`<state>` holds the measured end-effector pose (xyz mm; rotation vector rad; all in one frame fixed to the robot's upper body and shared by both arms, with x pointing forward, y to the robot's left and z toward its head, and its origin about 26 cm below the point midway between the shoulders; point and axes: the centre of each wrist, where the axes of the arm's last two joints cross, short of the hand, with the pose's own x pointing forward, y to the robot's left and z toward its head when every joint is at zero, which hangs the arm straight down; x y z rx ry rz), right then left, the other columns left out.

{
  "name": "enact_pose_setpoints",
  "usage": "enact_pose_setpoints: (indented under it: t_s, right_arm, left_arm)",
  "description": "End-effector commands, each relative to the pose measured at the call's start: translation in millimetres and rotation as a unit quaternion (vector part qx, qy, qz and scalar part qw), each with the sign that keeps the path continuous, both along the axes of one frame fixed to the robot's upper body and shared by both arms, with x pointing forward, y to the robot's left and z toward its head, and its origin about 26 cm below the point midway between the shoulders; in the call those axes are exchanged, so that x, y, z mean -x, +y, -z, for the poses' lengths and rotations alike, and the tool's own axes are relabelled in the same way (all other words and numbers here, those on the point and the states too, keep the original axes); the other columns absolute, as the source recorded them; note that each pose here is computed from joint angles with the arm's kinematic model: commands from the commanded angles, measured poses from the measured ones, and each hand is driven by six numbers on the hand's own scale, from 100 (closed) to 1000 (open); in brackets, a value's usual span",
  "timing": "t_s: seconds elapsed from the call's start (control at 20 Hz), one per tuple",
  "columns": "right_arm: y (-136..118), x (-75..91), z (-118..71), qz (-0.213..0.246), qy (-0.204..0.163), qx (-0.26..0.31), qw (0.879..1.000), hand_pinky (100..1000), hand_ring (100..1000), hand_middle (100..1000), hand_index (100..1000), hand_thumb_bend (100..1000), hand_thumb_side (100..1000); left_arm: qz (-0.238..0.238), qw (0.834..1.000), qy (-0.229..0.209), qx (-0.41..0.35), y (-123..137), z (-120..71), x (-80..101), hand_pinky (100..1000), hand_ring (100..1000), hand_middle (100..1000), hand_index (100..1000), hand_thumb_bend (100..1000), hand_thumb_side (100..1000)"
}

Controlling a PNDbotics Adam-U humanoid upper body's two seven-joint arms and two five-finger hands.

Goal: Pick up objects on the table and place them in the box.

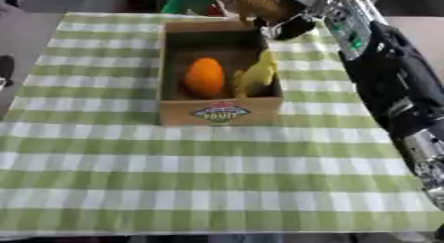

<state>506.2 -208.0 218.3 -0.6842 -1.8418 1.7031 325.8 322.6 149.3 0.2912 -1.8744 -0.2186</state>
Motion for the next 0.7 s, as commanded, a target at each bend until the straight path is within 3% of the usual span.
enact_pose_setpoints:
  t_s: [0.05,0.2,0.45,0.7]
  right_arm:
    - [13.3,-2.1,-8.2,-0.001,-0.008,0.009,1.0,770,826,434,511,100,257]
    - [24.4,-2.3,2.2,-0.006,0.005,0.019,1.0,774,832,462,552,100,263]
    - [32.1,-1.9,15.6,-0.013,0.028,0.038,0.999,793,859,573,734,100,284]
    - [31.0,-1.9,24.4,-0.012,0.059,0.059,0.996,809,883,639,806,100,299]
  left_arm:
    - [0.012,1.0,-0.019,-0.003,-3.9,-12.3,-0.4,826,568,568,682,494,446]
    - [0.017,1.0,-0.02,-0.001,-5.9,-12.6,-0.9,826,569,569,682,494,446]
    - [0.018,1.0,-0.02,0.001,-6.7,-13.1,-1.3,826,569,570,682,489,446]
    - [0.018,1.0,-0.018,0.003,-6.9,-12.0,-1.1,826,569,570,682,489,446]
